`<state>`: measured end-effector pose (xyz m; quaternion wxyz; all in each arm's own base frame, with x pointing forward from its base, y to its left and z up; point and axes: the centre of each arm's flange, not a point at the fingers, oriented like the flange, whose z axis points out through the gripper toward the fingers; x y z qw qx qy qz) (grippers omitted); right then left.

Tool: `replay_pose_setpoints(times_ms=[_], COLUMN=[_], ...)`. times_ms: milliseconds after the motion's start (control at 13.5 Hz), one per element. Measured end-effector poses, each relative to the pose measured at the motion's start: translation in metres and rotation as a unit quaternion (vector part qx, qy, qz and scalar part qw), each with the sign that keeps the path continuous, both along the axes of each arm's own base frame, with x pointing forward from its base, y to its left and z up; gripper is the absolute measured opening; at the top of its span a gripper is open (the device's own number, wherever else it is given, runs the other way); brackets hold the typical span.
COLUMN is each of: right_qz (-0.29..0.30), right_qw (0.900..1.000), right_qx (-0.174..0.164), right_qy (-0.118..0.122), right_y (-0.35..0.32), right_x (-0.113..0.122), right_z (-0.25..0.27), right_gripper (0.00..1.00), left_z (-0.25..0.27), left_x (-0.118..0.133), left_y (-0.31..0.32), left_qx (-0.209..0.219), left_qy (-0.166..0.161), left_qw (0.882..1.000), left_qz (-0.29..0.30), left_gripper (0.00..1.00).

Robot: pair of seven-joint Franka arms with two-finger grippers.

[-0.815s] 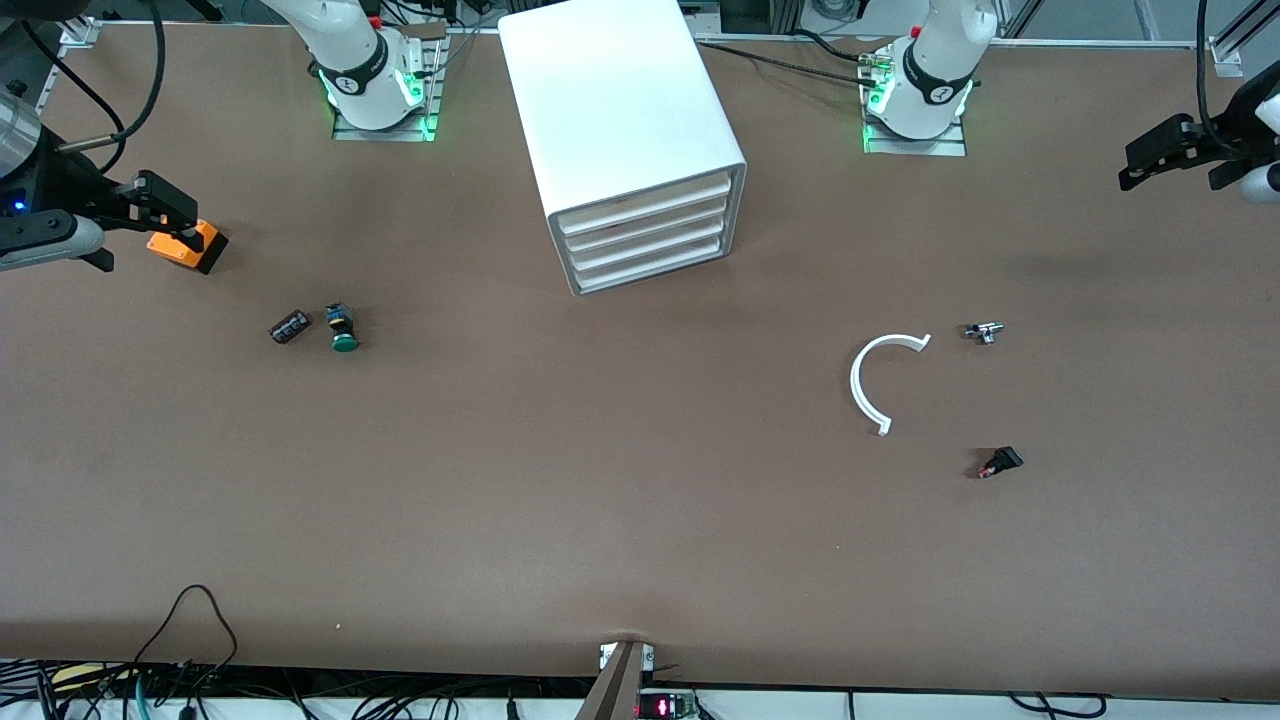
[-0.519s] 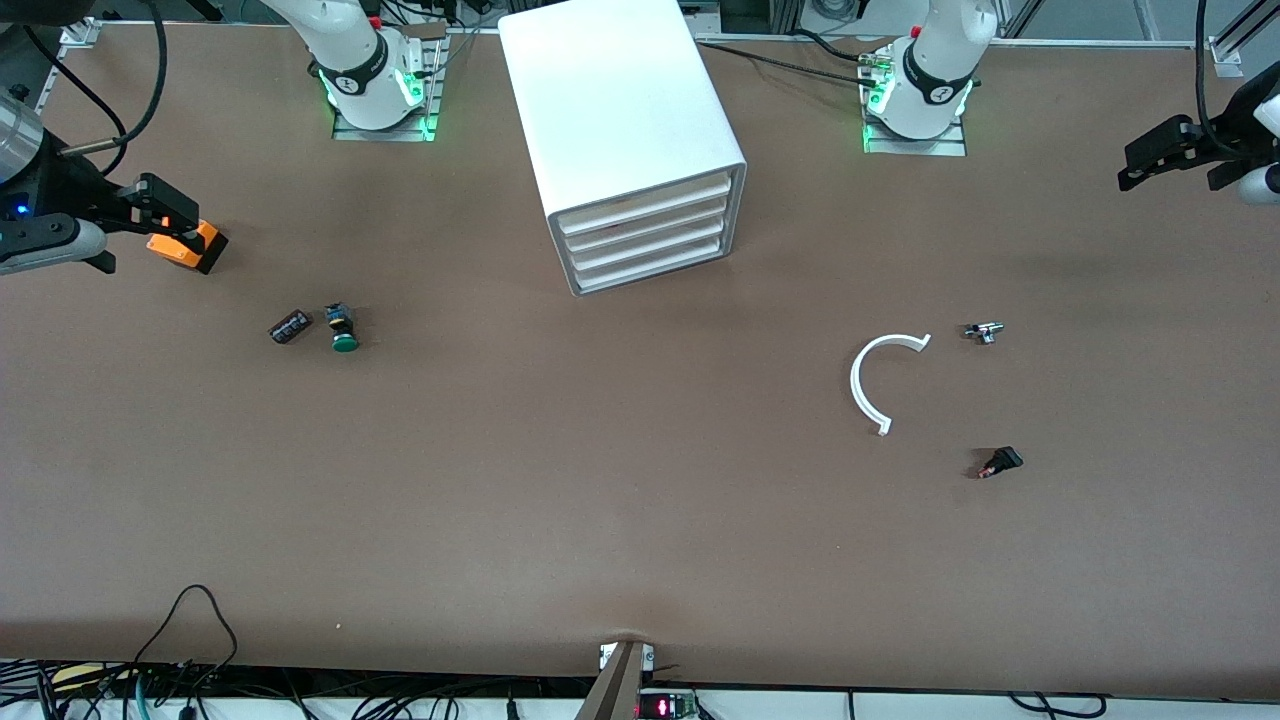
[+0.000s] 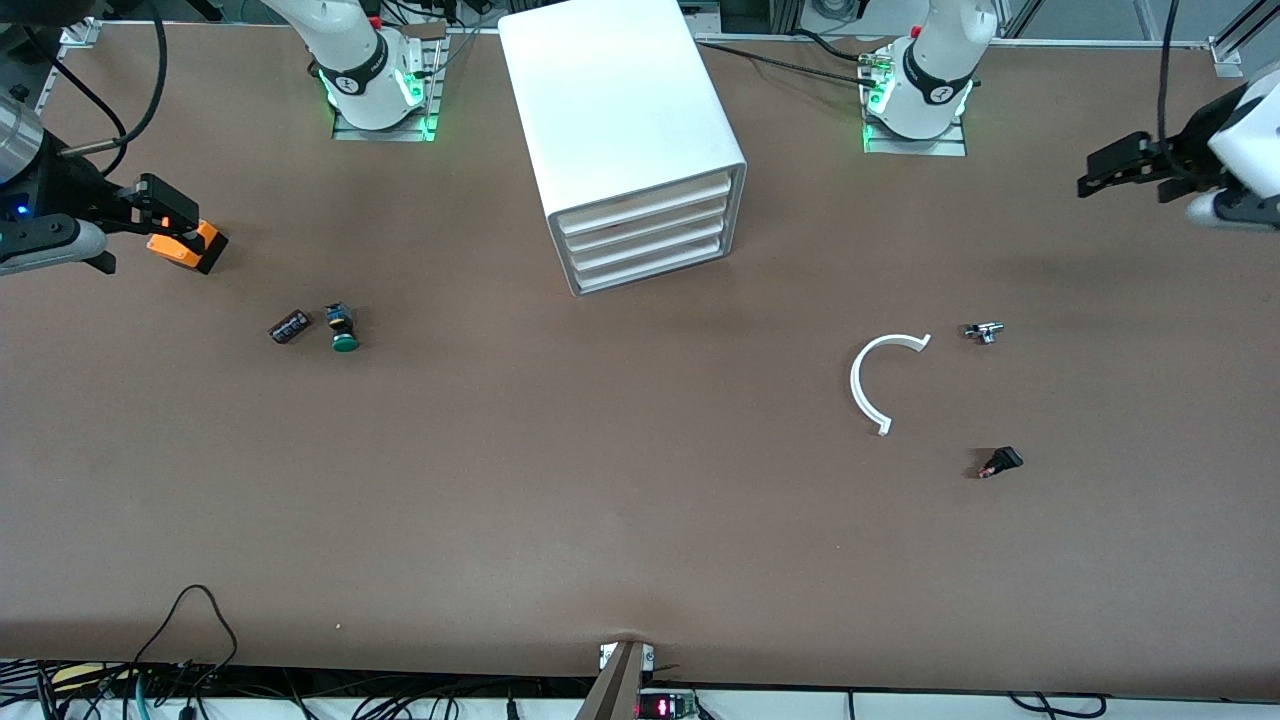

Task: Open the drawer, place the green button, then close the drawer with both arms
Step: 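Reach the left gripper toward the white cabinet's drawer handle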

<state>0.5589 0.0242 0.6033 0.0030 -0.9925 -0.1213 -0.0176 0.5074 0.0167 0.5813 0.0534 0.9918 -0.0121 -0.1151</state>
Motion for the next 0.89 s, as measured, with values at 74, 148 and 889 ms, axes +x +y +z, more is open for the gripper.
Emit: replay_pose_setpoints(times_ms=[74, 148, 889], right_qz=[0.000, 0.000, -0.001], right_qw=[1.000, 1.000, 1.000], right_qx=[0.000, 0.000, 0.005], right_qy=[0.000, 0.000, -0.015], right_y=[0.000, 0.000, 0.002], right_x=[0.000, 0.000, 0.011], right_z=[0.000, 0.000, -0.007], right_gripper=[1.00, 1.00, 1.00], left_z=[-0.014, -0.030, -0.184], left_x=[0.005, 0.012, 0.056], left_y=[-0.004, -0.010, -0.137], left_qx=[-0.009, -0.020, -0.153], left_qy=[0.015, 0.031, 0.135], left_qw=[1.000, 0.999, 0.975], left_qz=[-0.003, -0.007, -0.087], left_gripper=[1.00, 1.00, 1.00])
